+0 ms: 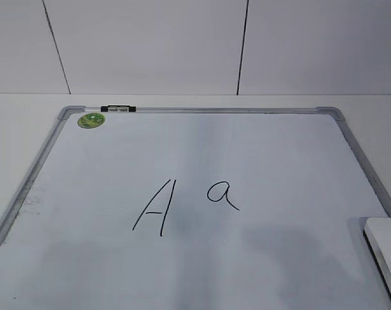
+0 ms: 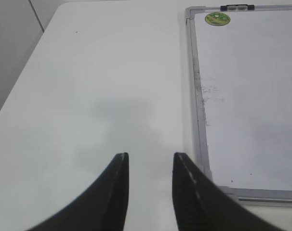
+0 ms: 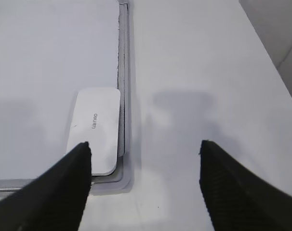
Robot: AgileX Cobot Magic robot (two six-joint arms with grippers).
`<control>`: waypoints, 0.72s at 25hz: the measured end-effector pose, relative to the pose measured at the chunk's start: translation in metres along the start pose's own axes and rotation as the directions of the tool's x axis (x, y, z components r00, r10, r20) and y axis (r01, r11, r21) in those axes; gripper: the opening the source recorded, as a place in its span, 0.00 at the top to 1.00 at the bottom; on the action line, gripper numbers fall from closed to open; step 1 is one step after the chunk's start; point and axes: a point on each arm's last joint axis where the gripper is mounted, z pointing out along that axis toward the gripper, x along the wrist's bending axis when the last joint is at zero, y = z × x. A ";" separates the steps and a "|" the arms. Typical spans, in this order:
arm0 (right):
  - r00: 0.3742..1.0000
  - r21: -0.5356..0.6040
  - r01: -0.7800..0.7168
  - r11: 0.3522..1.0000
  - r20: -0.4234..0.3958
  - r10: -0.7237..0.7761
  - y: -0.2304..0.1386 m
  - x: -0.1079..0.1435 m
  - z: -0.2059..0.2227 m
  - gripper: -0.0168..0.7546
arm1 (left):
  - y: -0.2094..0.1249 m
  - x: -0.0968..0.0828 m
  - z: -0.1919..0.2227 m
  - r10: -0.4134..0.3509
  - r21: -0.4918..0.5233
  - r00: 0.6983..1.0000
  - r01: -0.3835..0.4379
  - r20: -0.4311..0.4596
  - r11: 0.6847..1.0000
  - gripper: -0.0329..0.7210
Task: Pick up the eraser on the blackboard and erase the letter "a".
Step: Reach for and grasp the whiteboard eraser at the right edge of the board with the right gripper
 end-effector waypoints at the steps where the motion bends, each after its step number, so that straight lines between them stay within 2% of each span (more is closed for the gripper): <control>1: 1.000 0.000 0.006 1.000 -0.006 -0.006 0.000 0.001 0.000 0.25 | 0.000 0.000 0.000 0.000 0.000 1.000 0.000 0.000 1.000 0.65; 11: 0.998 0.118 0.035 0.992 -0.059 -0.029 0.013 0.005 0.017 0.25 | 0.000 0.000 0.000 0.000 0.000 1.000 0.000 0.000 1.000 0.65; 15: 0.997 0.113 0.045 0.993 -0.074 -0.037 0.020 0.006 0.020 0.25 | 0.000 0.000 0.000 0.000 0.000 1.000 0.000 0.000 1.000 0.65; 18: 0.996 0.060 0.043 0.997 -0.086 -0.037 0.031 0.008 0.026 0.25 | 0.000 0.000 0.000 0.000 0.000 1.000 0.000 0.000 1.000 0.65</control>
